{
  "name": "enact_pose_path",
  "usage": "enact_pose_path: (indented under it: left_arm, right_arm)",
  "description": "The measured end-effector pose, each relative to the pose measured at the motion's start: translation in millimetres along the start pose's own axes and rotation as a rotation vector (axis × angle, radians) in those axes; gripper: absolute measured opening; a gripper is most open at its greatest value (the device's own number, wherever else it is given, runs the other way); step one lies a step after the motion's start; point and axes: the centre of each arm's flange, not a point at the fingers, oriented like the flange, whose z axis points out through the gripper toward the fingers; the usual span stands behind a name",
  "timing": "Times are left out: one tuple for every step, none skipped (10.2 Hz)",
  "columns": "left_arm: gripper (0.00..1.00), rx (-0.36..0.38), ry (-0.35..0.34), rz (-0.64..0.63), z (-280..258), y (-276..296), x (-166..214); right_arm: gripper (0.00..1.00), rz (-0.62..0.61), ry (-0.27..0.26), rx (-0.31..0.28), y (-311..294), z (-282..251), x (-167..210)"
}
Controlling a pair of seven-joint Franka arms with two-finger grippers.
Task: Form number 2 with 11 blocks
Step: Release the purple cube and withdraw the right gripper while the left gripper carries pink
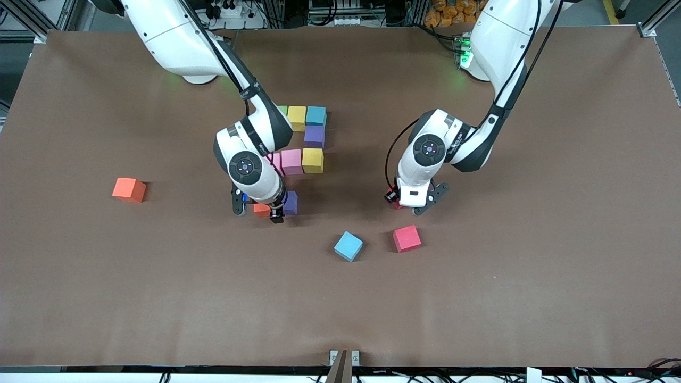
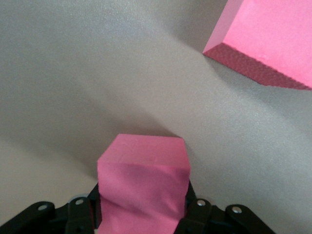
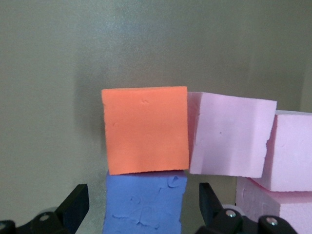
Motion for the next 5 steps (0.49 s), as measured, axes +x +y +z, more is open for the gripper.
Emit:
enact_pose_path:
  left_arm:
    - [0.61, 0.001, 0.002, 0.003, 0, 0, 0]
    - [0.61, 0.001, 0.003, 0.004, 0, 0, 0]
    - [0.61, 0.0, 0.003, 0.004, 0, 0, 0]
    - [0.61, 0.0, 0.003, 0.004, 0, 0, 0]
    - [0.61, -0.002, 0.004, 0.0, -1, 0, 2]
  right_arm:
    - [1.0, 0.0, -0.005, 0.01, -3, -5, -1]
    - [1.0, 0.001, -0.005, 0.01, -6, -11, -1]
    - [1.0, 0.002, -0.002, -0.003, -8, -20, -2]
    - [1.0, 0.001, 0.001, -0.006, -13, -32, -1]
    - [1.0, -0.02, 0.004, 0.009, -19, -46, 4]
